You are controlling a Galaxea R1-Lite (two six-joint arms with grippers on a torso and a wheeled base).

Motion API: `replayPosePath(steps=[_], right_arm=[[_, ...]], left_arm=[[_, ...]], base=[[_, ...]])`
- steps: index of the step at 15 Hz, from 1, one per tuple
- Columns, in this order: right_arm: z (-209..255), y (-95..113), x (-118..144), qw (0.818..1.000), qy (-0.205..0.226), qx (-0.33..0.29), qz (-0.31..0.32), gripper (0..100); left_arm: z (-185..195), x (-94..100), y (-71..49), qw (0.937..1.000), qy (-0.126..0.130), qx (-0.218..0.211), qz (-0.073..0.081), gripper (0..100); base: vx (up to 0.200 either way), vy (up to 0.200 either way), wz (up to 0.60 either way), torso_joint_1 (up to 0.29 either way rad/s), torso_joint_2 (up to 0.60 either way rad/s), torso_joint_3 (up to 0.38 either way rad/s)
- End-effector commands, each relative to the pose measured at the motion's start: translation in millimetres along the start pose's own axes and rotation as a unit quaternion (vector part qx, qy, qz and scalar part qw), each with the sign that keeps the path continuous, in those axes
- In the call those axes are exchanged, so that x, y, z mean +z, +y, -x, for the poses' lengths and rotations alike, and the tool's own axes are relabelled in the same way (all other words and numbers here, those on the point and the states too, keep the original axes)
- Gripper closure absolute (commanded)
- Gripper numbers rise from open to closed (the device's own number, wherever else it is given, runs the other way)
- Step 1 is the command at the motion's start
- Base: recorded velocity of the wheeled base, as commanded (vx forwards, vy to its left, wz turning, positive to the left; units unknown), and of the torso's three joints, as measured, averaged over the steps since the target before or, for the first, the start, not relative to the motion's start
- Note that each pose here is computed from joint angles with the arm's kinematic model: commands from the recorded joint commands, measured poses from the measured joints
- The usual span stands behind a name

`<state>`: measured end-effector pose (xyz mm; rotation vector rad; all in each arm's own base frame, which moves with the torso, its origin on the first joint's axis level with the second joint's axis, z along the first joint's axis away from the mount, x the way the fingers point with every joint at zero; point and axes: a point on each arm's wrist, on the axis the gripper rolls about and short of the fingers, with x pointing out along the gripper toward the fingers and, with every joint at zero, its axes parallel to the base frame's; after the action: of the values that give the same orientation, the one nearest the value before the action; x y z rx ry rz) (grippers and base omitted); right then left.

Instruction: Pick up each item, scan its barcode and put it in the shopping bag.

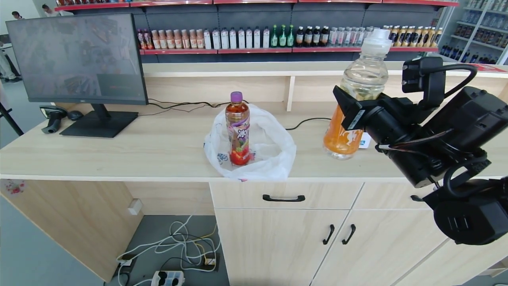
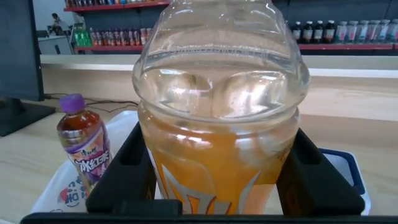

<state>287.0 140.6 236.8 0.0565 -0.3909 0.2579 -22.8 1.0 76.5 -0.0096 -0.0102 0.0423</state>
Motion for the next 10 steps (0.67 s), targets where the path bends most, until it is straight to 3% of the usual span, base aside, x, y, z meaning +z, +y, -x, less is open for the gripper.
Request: replayPosePath(steps=[1,2,10], right_arm=[[-1.6,1.3,-4.0,1.0,0.003,0.001,0.0,100],[-1.0,2.3,-6.0,1.0,0.006,0.002,-0.001,100],[-1.2,1.3,-6.0,1.0,0.006,0.0,-0.002,100]], left_arm=[[0.0,0.1,0.0,1.0,0.0,0.0,0.0,100],[0.0,0.1,0.0,1.0,0.0,0.0,0.0,100],[0.0,0.1,0.0,1.0,0.0,0.0,0.0,100]], base=[[0.0,0.0,0.0,0.085,-0.17,-0.071],[0.0,0.0,0.0,0.08,-0.16,-0.061],[0.0,0.0,0.6,0.024,-0.04,-0.019]])
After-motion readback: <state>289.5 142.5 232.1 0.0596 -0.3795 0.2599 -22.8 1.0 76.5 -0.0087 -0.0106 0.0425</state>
